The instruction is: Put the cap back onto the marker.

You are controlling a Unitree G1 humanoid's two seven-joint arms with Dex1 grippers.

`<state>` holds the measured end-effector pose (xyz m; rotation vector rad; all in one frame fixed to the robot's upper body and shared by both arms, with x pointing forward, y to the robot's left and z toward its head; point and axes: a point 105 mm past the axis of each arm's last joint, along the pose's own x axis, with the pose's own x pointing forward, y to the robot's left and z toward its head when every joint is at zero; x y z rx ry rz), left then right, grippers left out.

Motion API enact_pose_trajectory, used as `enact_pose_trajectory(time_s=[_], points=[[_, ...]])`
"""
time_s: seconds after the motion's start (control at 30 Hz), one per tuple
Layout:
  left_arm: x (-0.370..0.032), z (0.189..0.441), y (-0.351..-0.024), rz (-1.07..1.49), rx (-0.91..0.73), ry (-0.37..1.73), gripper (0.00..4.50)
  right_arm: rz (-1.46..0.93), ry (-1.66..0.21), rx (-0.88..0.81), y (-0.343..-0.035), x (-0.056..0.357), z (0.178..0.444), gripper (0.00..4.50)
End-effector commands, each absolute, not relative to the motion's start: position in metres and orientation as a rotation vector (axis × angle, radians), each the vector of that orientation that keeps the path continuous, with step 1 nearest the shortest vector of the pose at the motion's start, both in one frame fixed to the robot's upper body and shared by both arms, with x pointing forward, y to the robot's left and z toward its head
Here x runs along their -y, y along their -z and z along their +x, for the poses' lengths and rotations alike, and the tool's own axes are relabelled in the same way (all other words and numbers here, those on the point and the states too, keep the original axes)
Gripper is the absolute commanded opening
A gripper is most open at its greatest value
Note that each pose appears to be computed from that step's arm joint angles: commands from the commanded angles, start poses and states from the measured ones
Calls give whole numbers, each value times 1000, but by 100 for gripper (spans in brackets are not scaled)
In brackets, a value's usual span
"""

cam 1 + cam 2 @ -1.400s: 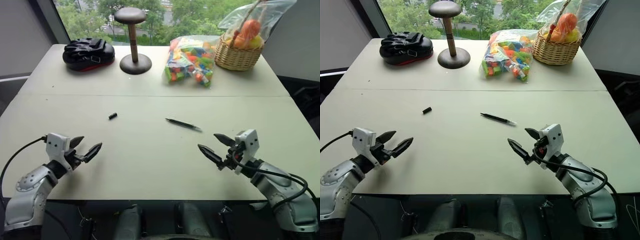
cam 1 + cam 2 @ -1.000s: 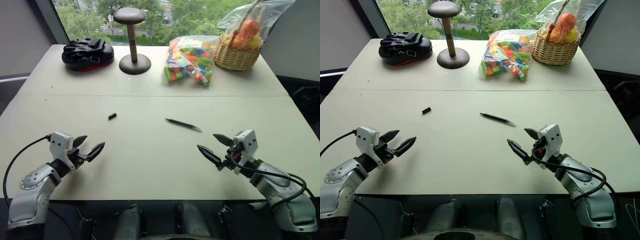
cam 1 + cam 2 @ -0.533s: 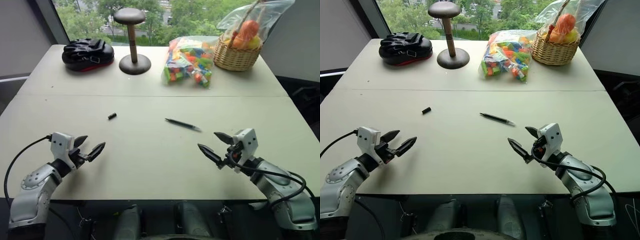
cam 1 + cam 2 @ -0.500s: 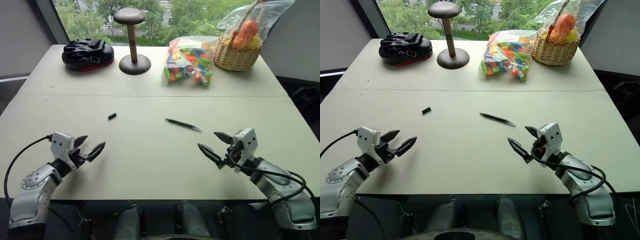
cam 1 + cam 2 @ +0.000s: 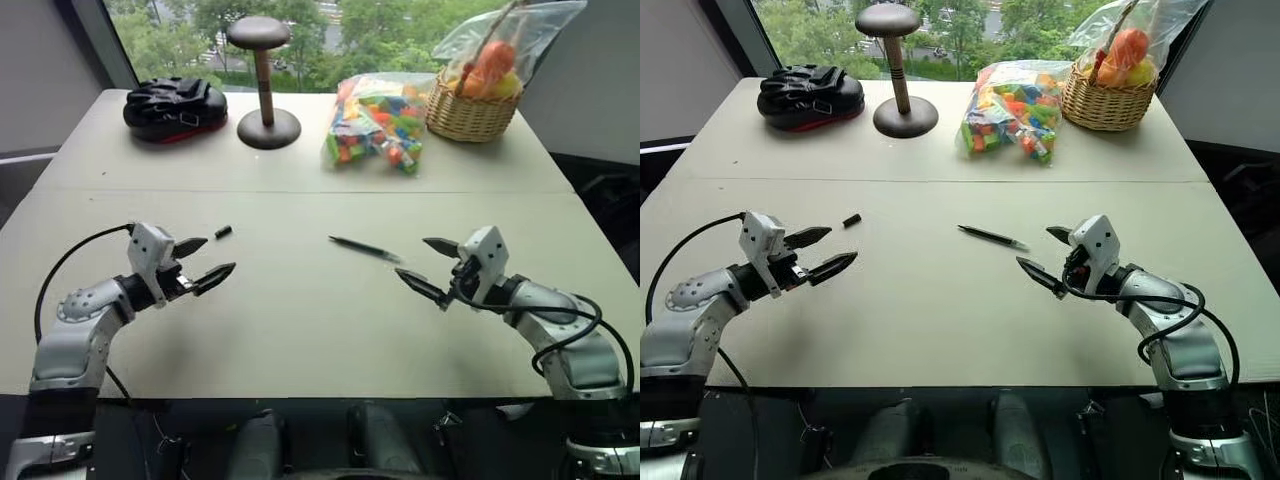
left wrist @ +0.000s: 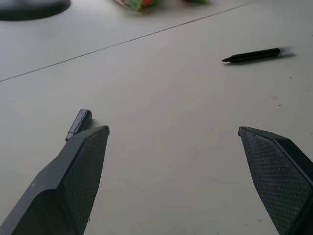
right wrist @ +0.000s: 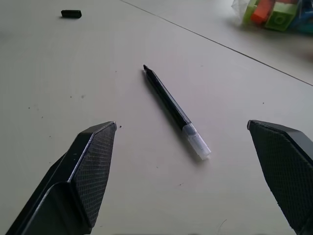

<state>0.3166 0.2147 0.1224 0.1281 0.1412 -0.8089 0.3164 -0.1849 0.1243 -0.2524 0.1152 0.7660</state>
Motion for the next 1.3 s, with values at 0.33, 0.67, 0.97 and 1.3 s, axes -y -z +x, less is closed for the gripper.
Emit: enact_pose_trajectory(time_s=[0.33,0.67,0.97,1.3], points=[[-178,339,-118,183,-117,1017,445,-344,-946,-120,-119,171,359,450],[-175,335,-112,163,-97,981,445,-370,-994,-135,-108,143,382,450],[-179,328,-102,145,-110,925,445,-379,-1000,-204,-104,130,397,450],[-171,327,-93,115,-107,903,445,-423,-1052,-264,-101,113,402,450]])
